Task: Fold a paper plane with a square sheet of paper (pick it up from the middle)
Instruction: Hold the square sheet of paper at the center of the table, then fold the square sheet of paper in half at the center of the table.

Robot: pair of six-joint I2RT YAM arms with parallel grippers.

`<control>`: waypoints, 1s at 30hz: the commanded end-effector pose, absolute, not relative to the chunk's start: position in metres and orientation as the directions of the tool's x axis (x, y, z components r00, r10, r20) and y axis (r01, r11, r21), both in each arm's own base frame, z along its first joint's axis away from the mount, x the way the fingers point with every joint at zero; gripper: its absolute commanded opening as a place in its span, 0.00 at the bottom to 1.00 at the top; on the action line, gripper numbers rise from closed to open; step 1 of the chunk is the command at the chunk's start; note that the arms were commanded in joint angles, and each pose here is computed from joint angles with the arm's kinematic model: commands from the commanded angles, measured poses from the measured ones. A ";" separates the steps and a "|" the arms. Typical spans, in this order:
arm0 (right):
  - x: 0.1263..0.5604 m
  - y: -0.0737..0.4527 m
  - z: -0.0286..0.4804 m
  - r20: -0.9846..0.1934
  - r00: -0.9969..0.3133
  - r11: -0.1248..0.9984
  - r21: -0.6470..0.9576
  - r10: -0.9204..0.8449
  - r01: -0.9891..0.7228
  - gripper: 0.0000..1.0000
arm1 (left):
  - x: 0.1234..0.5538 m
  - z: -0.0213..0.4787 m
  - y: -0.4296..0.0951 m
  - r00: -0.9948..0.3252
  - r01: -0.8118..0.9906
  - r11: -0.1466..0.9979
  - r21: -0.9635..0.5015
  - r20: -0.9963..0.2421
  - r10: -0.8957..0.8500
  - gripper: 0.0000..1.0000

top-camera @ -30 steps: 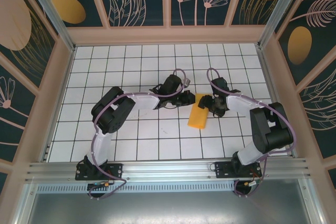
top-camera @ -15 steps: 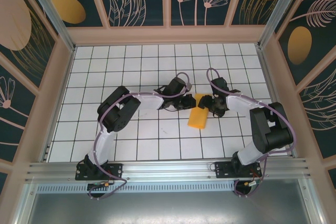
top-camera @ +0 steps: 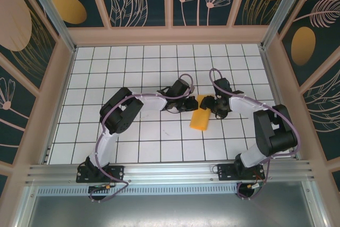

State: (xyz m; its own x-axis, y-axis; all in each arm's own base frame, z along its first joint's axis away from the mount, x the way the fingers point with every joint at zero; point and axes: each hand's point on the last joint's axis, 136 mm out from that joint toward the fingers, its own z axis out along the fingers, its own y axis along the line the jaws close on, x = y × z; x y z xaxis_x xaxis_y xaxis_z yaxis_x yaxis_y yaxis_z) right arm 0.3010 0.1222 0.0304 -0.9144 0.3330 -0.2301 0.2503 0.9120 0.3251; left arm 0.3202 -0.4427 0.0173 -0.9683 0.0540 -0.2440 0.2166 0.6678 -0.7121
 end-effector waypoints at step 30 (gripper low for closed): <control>0.273 0.128 0.029 -0.128 -0.917 0.722 0.661 0.378 0.205 0.26 | 0.305 -0.040 -0.414 -0.980 0.184 0.795 -0.578 -0.169 0.104 0.11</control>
State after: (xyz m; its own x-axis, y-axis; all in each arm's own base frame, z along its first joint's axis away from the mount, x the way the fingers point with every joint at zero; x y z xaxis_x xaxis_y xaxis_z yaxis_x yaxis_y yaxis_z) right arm 0.2742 0.1308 0.0357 -0.9131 0.3910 -0.1157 0.2226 0.7156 0.6621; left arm 0.3203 -0.4428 0.0166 -0.9614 0.0759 -0.2646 0.2433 0.6839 -0.6878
